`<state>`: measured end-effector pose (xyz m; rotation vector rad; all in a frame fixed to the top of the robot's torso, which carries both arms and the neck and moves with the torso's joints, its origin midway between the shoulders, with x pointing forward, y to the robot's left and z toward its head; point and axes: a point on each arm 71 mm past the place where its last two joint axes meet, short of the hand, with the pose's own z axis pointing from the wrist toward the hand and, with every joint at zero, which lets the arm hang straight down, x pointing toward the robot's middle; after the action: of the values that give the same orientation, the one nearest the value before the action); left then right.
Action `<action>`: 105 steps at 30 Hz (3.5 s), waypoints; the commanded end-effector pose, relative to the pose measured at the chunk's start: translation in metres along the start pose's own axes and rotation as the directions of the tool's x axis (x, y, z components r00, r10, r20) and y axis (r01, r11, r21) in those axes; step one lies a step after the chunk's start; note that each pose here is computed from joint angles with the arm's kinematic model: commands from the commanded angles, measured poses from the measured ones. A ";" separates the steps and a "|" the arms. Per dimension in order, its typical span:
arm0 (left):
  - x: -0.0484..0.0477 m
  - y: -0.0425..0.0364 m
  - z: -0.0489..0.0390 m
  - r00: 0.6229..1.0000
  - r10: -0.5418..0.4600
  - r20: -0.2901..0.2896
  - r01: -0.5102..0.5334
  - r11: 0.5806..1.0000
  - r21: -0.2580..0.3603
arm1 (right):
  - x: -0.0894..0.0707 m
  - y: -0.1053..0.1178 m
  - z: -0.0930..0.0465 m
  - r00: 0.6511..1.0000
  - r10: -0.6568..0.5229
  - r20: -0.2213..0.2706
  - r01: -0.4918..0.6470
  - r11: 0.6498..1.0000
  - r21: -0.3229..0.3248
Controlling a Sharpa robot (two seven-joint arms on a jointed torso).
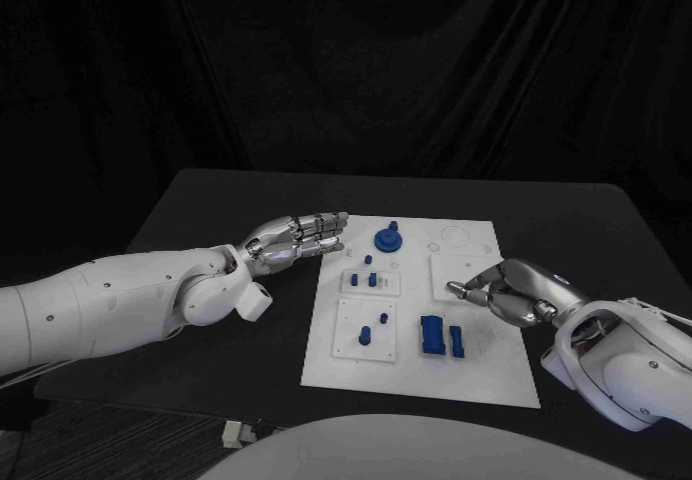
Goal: Assemble the parts on the task board
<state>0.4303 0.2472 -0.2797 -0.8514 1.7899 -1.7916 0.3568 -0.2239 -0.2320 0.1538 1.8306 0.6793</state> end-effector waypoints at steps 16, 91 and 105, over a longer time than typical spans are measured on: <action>0.0052 -0.0528 -0.0054 0.981 0.111 0.160 -0.152 0.950 0.274 | -0.097 0.008 0.024 0.788 0.505 0.352 -0.390 0.852 -0.349; 0.0224 -0.0560 0.0586 0.720 0.035 0.693 -0.093 0.995 0.047 | -0.032 0.007 0.105 0.420 0.835 0.356 -0.832 0.511 -0.215; 0.0224 -0.0560 0.0586 0.720 0.035 0.693 -0.093 0.995 0.047 | -0.032 0.007 0.105 0.420 0.835 0.356 -0.832 0.511 -0.215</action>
<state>0.4622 0.1936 -0.2252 -1.2121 1.2284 -1.2281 0.4621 -0.1919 -0.2232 1.2037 1.2147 1.2426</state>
